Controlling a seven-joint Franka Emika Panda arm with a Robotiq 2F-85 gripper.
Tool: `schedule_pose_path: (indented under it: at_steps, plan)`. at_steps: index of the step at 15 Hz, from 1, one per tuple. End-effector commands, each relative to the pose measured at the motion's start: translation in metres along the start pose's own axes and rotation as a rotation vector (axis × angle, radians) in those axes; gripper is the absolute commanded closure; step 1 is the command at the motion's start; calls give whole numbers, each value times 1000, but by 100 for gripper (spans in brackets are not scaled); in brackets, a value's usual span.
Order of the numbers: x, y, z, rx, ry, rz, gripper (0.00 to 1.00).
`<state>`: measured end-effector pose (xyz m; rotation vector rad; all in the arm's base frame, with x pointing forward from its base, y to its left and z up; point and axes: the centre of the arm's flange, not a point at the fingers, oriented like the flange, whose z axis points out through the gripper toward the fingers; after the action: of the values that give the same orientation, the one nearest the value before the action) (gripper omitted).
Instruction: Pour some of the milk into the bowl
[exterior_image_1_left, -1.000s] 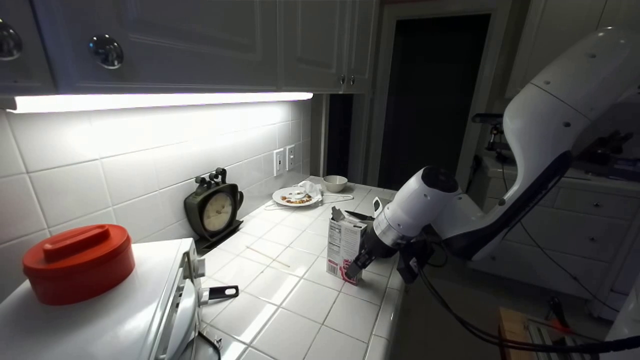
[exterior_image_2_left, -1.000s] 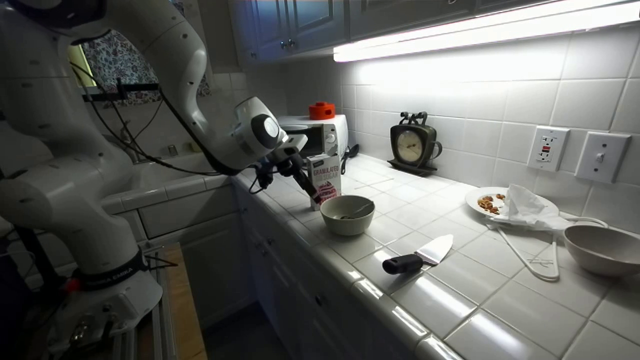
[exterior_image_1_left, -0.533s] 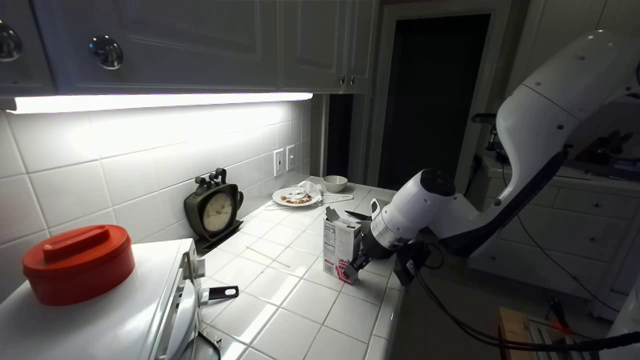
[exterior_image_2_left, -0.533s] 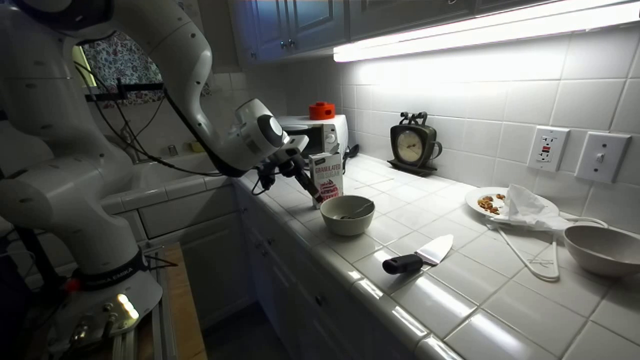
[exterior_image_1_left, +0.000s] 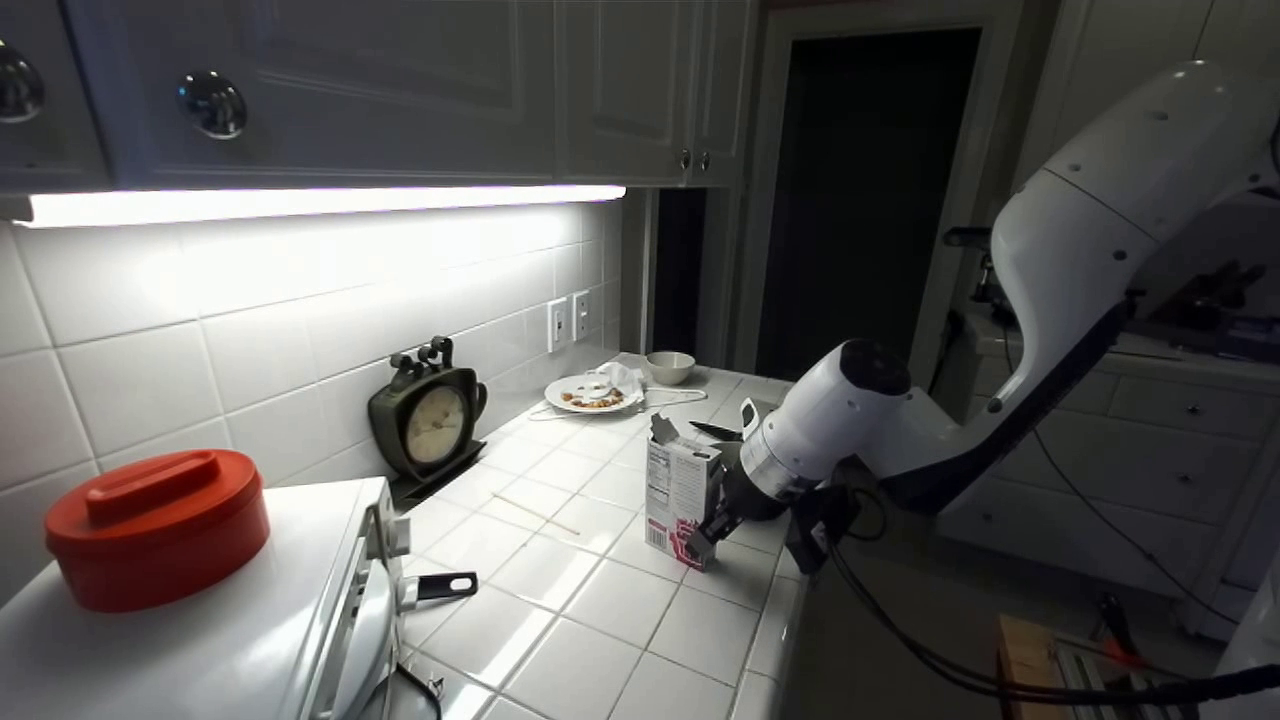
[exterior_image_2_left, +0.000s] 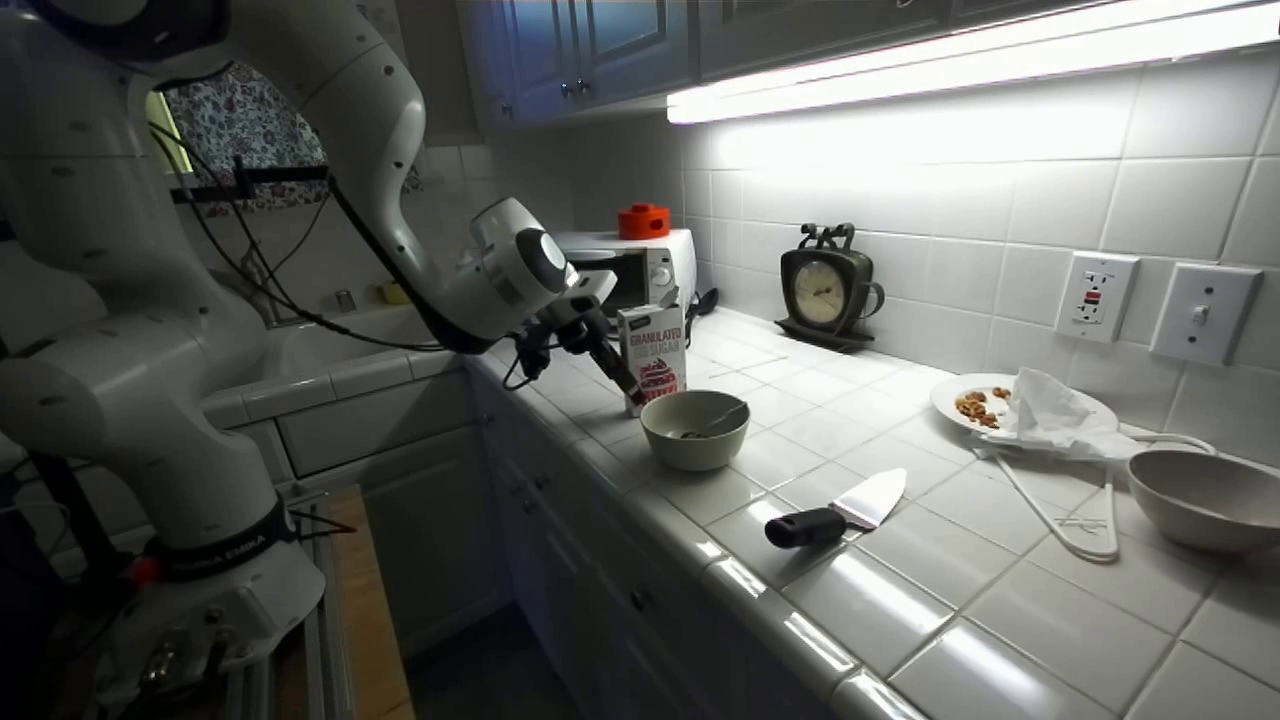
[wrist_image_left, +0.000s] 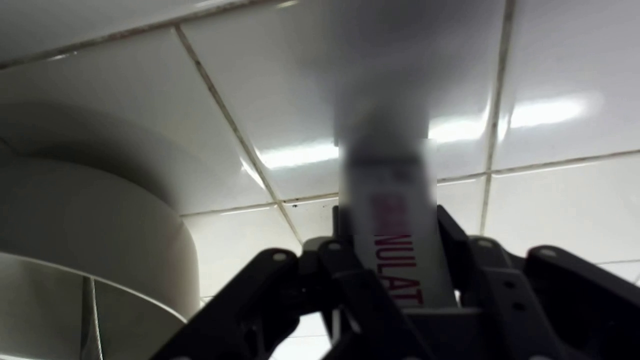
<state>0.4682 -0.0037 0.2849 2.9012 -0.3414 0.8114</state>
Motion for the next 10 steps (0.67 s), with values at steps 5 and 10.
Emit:
schedule_pose_path:
  at_steps: [5, 10]
  plan:
    - [-8, -20, -28, -124, -69, 86, 84]
    - [0, -37, -58, -132, -177, 253, 84]
